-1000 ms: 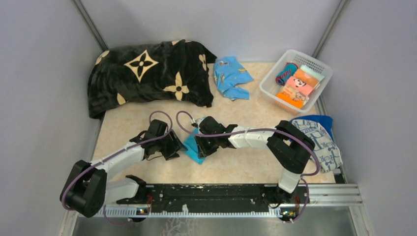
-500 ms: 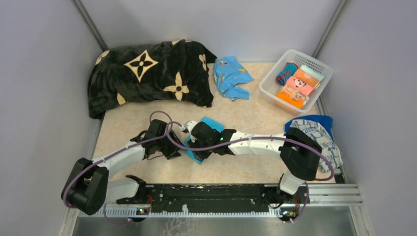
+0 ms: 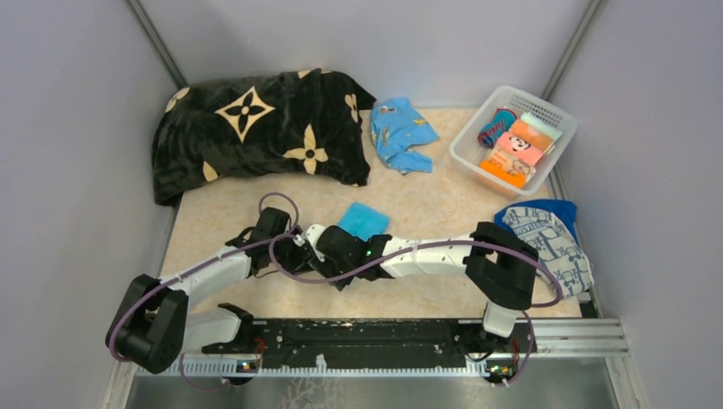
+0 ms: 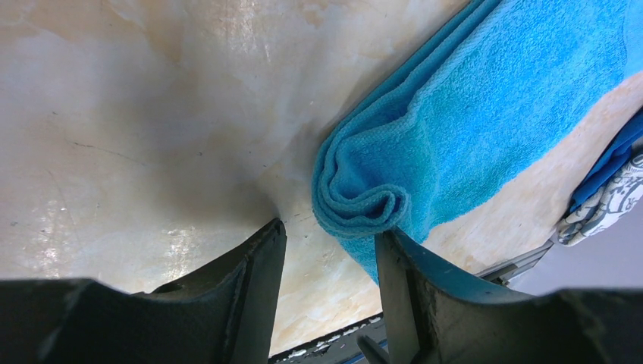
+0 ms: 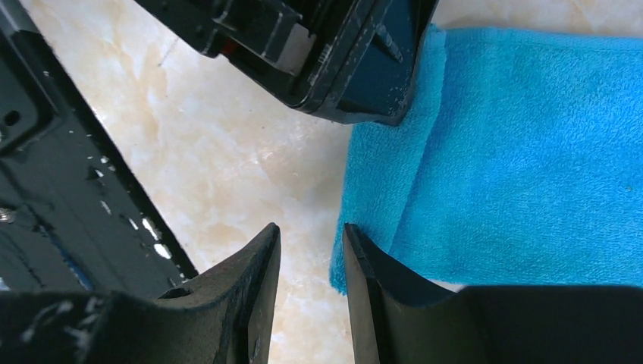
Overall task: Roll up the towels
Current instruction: Roll the towel at the center of the board.
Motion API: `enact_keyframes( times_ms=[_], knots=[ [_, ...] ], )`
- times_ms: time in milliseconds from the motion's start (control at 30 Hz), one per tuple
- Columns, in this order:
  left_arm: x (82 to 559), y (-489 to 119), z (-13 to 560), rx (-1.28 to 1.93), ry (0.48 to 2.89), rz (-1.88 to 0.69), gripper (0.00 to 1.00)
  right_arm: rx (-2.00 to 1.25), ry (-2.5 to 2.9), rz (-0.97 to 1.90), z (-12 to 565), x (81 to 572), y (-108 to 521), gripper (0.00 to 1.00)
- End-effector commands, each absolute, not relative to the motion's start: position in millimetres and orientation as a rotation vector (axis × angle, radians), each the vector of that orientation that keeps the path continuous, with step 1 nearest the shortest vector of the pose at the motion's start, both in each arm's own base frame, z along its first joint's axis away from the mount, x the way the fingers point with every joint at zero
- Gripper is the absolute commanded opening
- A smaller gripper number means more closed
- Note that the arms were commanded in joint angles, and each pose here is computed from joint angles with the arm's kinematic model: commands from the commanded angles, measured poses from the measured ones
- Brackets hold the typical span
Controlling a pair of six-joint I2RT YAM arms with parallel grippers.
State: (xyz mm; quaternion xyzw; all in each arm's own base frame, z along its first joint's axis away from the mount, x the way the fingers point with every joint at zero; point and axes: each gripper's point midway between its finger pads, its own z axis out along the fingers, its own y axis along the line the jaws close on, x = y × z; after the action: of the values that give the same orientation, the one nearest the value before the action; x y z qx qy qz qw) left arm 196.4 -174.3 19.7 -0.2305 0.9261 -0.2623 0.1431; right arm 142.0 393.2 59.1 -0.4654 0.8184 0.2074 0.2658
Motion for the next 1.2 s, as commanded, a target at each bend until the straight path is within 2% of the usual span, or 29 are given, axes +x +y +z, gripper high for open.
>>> enact_keyframes(
  times_ms=[0, 533, 933, 1167],
  knots=[
    [152, -136, -30, -0.726, 2.838, -0.456, 0.55, -1.240, 2.144, 0.535, 70, 155, 405, 0.37],
    [155, -138, -27, -0.718, 2.841, -0.460, 0.56, -1.300, 2.184, 0.385, 42, 157, 384, 0.39],
    [168, -140, -19, -0.752, 2.807, -0.497, 0.63, -1.367, 2.250, 0.183, 1, 152, 348, 0.41],
    [180, -140, -15, -0.757, 2.803, -0.495, 0.63, -1.408, 2.238, 0.100, -7, 153, 338, 0.41]
  ],
)
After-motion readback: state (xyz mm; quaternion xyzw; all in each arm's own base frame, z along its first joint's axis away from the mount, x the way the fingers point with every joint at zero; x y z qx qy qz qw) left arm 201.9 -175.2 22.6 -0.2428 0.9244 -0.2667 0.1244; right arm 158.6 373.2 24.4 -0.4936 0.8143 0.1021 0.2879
